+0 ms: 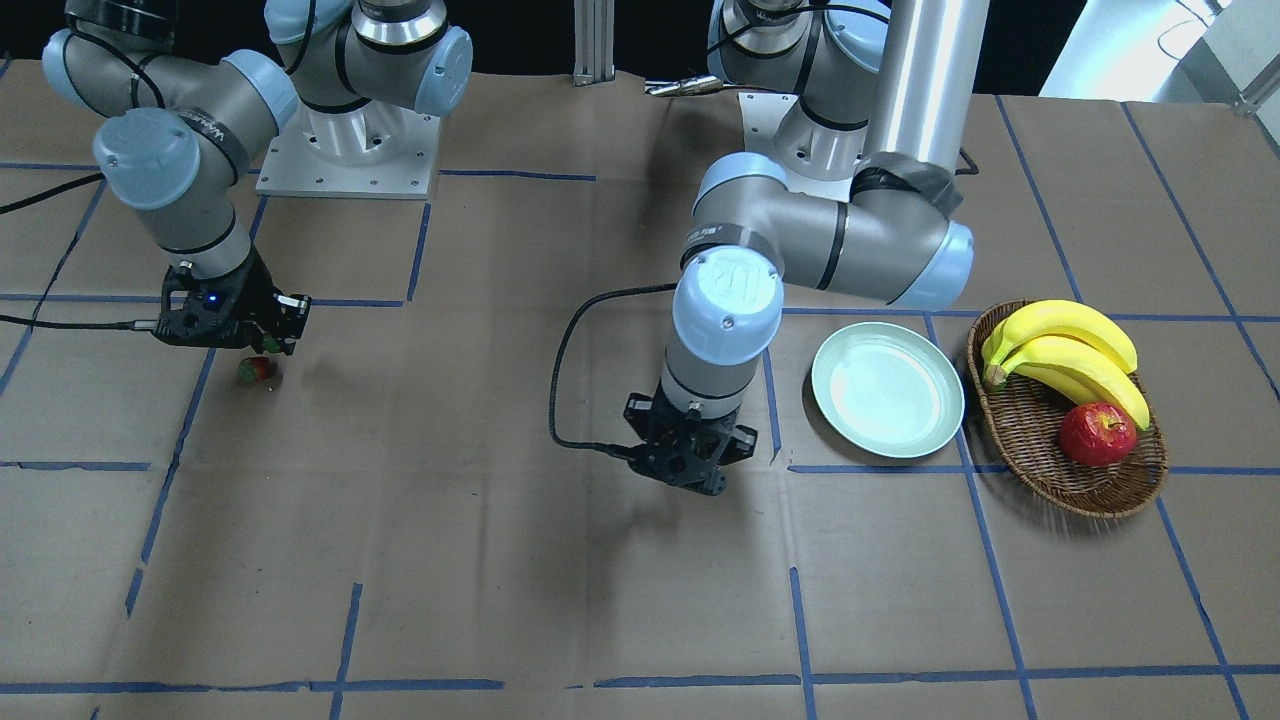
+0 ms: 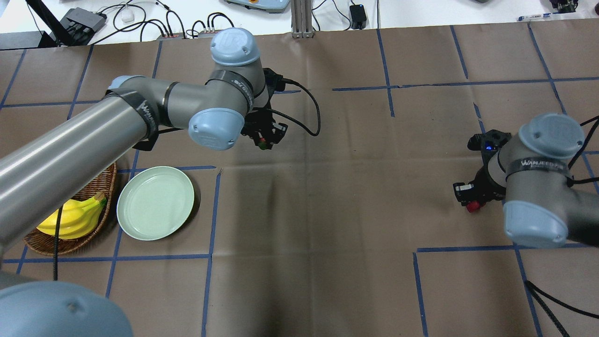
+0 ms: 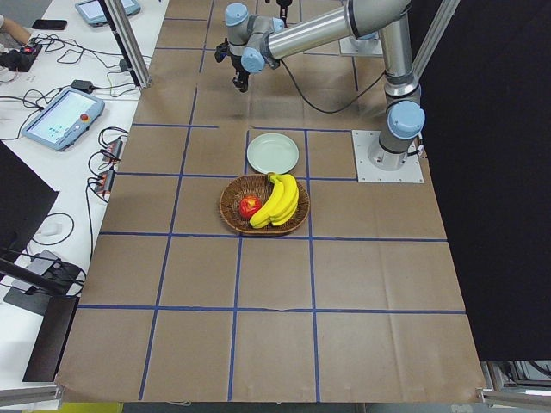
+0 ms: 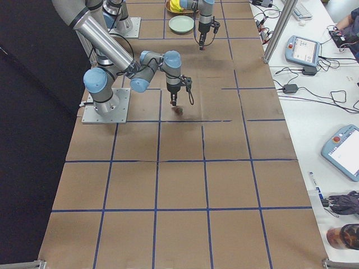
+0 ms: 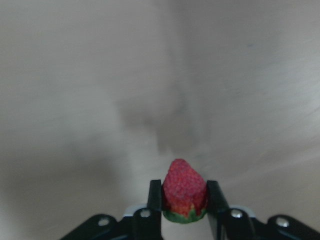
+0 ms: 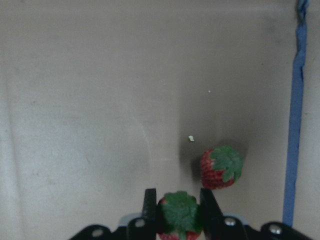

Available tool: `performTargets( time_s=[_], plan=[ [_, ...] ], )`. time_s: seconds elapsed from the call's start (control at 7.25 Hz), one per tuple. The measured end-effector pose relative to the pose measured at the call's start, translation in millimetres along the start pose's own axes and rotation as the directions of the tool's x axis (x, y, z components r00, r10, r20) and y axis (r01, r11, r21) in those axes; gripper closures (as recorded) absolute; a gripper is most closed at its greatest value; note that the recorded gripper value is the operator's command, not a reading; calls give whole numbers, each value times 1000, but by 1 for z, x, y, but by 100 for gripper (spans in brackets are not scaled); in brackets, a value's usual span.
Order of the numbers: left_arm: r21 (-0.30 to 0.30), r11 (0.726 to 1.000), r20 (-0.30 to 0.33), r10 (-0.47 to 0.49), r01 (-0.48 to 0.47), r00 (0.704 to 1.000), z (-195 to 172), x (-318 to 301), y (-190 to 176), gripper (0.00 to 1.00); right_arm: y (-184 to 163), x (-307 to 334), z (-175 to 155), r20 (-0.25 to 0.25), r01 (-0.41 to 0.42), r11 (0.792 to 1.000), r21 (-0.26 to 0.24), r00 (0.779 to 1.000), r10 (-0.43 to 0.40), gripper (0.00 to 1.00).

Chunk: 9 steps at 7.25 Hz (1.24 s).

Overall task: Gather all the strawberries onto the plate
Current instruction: 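Carry the strawberry onto the plate with the left gripper while the right lifts its own, then release the strawberry at center with the right gripper while the left rises from the plate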

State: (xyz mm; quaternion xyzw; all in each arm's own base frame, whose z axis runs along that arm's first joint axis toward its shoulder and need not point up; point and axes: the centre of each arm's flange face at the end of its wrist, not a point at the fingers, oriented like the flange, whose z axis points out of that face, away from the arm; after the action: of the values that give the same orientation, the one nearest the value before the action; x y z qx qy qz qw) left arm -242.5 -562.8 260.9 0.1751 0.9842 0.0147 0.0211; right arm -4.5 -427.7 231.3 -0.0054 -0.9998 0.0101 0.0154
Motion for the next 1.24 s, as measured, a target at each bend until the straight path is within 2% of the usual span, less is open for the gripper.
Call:
performTargets(
  time_s=[0.14,0.41,0.69,0.83,1.24],
  plan=[
    [-39,999,34,11,-10,999,-4,-36,39,100,-25,-1,-26,17,3,1000,-12,1000,-3,96],
    [-108,994,41,16,-11,999,22,-111,115,96,-76,-20,-66,33,13,999,-32,999,-12,96],
    [-126,992,25,7,-3,1000,66,-170,167,46,-120,-98,-69,33,4,999,-33,999,-3,96],
    [-133,991,17,-4,7,1000,81,-186,181,2,-137,-158,-66,33,-1,1000,-27,999,2,96],
    [-115,993,28,-25,28,999,83,-203,181,1,-144,-335,-20,51,-45,999,-26,998,46,96]
  ],
)
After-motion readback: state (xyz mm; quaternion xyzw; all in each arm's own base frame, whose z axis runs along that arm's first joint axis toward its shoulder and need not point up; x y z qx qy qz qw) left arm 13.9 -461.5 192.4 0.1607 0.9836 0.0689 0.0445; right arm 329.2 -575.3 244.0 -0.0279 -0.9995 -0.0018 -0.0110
